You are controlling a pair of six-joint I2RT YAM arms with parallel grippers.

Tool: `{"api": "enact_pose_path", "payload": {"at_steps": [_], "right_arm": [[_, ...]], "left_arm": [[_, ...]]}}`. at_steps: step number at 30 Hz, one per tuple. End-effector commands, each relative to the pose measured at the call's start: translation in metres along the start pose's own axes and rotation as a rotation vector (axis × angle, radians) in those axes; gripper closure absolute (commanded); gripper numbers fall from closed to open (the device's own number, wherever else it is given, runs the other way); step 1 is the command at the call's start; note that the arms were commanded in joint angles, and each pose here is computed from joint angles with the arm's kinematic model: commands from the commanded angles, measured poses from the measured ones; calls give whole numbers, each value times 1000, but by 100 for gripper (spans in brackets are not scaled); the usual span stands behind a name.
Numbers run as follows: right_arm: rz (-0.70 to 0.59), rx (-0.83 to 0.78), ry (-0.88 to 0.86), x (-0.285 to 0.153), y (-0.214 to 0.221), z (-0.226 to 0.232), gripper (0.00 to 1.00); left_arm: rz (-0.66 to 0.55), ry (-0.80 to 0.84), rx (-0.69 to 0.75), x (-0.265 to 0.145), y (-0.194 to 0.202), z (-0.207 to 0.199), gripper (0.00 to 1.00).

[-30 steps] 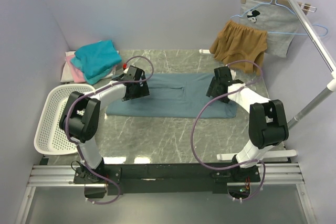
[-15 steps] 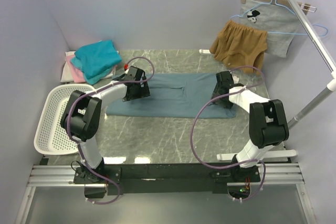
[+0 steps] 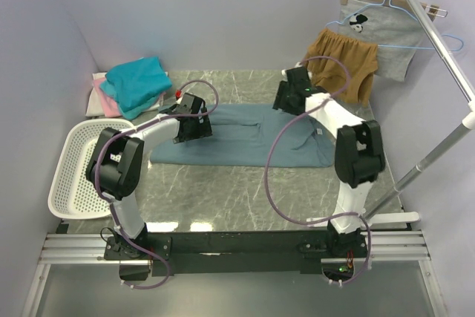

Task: Fold and stack the t-shirts
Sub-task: Fold the other side of the tshirt into a rectangle

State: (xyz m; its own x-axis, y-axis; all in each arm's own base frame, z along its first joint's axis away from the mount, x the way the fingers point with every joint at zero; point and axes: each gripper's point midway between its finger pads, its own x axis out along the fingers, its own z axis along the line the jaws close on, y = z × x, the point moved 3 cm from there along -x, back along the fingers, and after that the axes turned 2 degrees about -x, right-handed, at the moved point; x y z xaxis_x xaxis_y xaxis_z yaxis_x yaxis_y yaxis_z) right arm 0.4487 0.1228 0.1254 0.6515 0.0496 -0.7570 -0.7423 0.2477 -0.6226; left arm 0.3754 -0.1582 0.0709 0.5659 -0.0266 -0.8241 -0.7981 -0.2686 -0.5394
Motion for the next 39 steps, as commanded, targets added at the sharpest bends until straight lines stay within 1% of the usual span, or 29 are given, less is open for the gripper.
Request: {"api": "enact_pose_path", "payload": {"at_steps": [1, 3, 4, 6, 11, 15, 17, 22, 26, 30, 33, 34, 36, 37, 39], "right_arm": [[71, -109, -31, 16, 14, 31, 33], [77, -134, -31, 24, 18, 39, 35], [62, -146, -36, 22, 14, 49, 36], [69, -175, 4, 31, 18, 49, 36], [89, -198, 4, 44, 25, 58, 38], [99, -219, 58, 48, 29, 56, 38], [100, -225, 79, 50, 29, 54, 40], [116, -236, 69, 56, 35, 58, 44], [129, -240, 73, 59, 36, 59, 44], [126, -244, 76, 61, 33, 60, 47], [129, -248, 73, 61, 34, 62, 53], [122, -247, 72, 59, 32, 63, 62], [106, -248, 59, 57, 29, 65, 74], [99, -248, 51, 55, 28, 66, 83], [90, -257, 37, 52, 27, 70, 90]], "left_arm": [[-32, 27, 14, -2, -13, -11, 2], [-33, 26, 12, -1, -13, -11, 2], [-33, 21, 14, -1, -12, -10, 2], [-35, 21, 16, -1, -13, -10, 2], [-30, 15, 19, 1, -10, -8, 2], [-28, 9, 20, 2, -10, -7, 2], [-29, 8, 21, 2, -10, -7, 1], [-27, 6, 22, 2, -9, -6, 1], [-25, 1, 23, 4, -8, -5, 1], [-25, -2, 22, 4, -8, -4, 1], [-24, -3, 25, 4, -8, -5, 1], [-26, -4, 23, 4, -8, -5, 1], [-23, -4, 24, 5, -8, -5, 1], [-23, -4, 24, 5, -8, -5, 1], [-22, -2, 23, 6, -8, -5, 1]]}}
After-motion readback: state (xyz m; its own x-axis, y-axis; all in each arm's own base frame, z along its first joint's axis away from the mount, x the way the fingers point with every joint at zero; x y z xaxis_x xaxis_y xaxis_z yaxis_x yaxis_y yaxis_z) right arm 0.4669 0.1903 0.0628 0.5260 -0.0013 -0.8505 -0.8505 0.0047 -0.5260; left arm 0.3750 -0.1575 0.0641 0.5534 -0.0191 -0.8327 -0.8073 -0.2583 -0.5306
